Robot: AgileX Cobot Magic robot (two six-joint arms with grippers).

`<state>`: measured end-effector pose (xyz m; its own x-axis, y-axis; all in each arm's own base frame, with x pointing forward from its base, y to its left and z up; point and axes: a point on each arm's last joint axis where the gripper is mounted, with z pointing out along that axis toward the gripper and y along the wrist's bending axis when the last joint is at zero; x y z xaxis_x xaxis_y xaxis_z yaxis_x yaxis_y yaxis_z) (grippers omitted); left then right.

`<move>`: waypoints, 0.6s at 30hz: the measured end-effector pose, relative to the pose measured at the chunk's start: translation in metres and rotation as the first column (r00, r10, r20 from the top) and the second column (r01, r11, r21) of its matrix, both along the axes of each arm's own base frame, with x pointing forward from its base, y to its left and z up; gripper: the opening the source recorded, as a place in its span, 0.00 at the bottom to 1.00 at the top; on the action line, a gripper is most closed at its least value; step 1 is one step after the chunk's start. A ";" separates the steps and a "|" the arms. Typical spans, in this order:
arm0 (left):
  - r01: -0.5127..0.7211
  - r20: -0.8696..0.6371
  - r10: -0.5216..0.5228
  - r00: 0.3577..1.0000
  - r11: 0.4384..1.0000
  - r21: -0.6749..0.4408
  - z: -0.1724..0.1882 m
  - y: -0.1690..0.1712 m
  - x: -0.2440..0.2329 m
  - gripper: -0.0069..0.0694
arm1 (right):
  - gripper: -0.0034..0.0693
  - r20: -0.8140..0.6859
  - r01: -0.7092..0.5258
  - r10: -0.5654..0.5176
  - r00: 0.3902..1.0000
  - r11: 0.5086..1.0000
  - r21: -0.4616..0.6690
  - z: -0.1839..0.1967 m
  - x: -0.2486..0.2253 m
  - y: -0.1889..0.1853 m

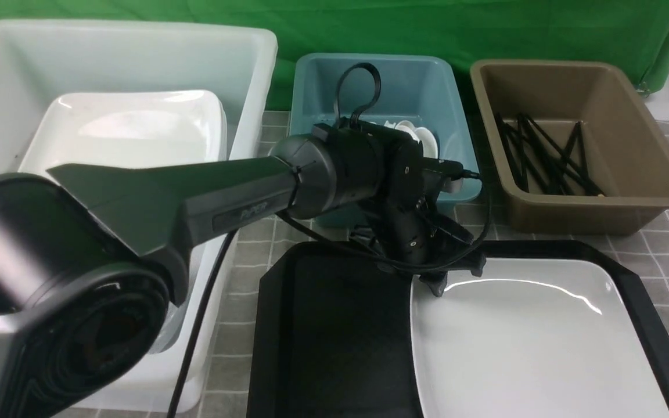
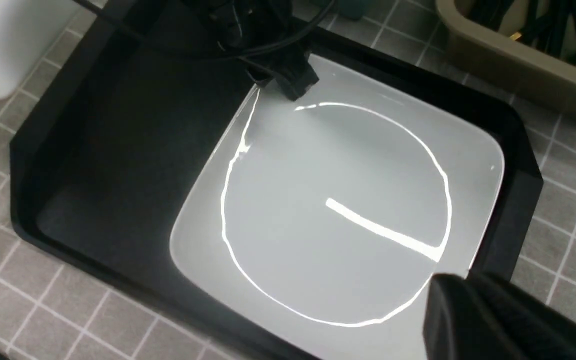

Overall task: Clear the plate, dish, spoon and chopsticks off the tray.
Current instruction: Use the left arm to grab a plate from the dinner plate, then use the left arm to put the plate into the large storage box on the left

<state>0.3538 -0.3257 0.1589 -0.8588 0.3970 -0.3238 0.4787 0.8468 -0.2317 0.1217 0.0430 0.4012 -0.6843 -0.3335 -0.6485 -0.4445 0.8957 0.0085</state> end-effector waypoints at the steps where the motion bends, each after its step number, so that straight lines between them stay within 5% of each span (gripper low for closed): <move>1: 0.001 -0.010 -0.001 1.000 1.000 0.003 0.001 0.000 -0.001 0.37 | 0.13 0.000 0.000 0.000 1.000 1.000 0.000 0.000 0.000 0.000; 9: 0.023 -0.014 -0.024 1.000 1.000 -0.021 0.051 0.012 -0.013 0.24 | 0.13 -0.004 -0.006 0.006 1.000 1.000 0.015 0.000 0.000 0.001; 13: 0.048 0.067 -0.042 0.997 0.995 -0.093 0.129 0.037 -0.027 0.14 | 0.13 0.015 -0.026 0.025 1.000 0.998 0.056 0.008 -0.002 0.005; 18: 0.049 0.187 -0.023 0.982 0.990 -0.133 0.189 0.073 -0.039 0.13 | 0.12 0.073 -0.128 0.119 0.990 0.982 0.141 0.018 -0.004 0.015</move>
<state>0.3152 -0.2528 0.3475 -0.7653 0.3676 -0.5284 0.5537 0.7947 -0.2490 0.1178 0.0581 0.4197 -0.5995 -0.3121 -0.7370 -0.5552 0.8254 0.1021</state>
